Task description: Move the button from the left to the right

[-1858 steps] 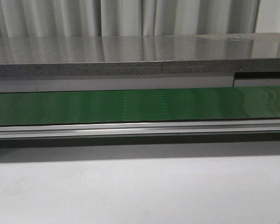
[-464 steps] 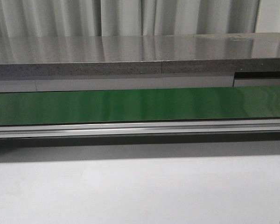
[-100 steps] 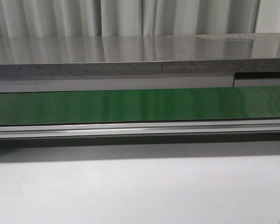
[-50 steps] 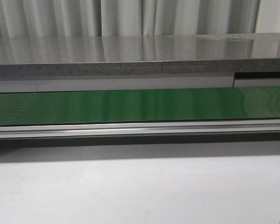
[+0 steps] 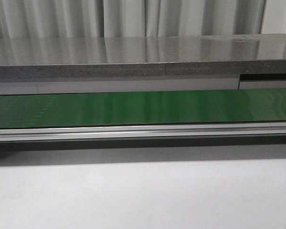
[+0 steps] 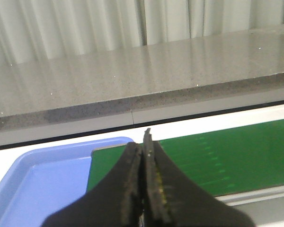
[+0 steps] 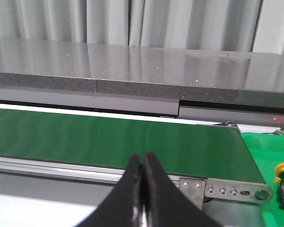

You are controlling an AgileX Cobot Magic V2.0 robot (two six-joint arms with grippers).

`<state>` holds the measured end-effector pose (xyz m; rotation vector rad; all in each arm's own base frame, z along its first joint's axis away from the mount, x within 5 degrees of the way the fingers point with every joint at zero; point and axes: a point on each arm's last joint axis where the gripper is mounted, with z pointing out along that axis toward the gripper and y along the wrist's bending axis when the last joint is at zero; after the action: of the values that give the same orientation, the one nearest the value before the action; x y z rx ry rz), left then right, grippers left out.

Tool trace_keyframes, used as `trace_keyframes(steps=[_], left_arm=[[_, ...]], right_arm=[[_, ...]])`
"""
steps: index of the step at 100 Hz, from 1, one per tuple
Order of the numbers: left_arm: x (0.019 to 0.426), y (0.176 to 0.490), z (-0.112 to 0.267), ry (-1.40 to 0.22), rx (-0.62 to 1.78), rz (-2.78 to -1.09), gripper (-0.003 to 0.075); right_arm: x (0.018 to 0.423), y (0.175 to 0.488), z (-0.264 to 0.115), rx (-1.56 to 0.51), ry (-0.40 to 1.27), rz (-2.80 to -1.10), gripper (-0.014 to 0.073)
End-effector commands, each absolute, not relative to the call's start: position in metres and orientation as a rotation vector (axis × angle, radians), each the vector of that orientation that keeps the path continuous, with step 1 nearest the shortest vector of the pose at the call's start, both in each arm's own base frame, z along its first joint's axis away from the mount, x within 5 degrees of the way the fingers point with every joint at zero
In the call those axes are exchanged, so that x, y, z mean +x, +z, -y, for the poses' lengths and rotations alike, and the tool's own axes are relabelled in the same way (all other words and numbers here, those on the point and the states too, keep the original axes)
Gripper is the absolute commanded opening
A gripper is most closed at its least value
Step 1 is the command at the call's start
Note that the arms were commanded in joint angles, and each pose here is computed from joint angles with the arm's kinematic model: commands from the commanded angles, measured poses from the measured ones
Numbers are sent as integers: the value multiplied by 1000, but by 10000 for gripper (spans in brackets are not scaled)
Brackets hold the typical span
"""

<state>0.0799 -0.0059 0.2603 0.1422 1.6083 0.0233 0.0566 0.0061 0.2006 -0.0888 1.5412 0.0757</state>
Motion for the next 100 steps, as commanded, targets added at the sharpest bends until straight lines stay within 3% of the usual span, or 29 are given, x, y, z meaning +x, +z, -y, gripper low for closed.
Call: trace_keyframes(steps=[1,49,100], left_arm=[[76,264,6,-4,118,-1516,-19],[54,207,5,-36,88,-1439,-19],[55,204,4,-38,82,-1457,-19]], right_arm=[[54,215,-5,-79,66,-1423,-109],[54,215,-5,-79,66,-1423,-109],[54,215,-5,-79,66,-1423,-109]])
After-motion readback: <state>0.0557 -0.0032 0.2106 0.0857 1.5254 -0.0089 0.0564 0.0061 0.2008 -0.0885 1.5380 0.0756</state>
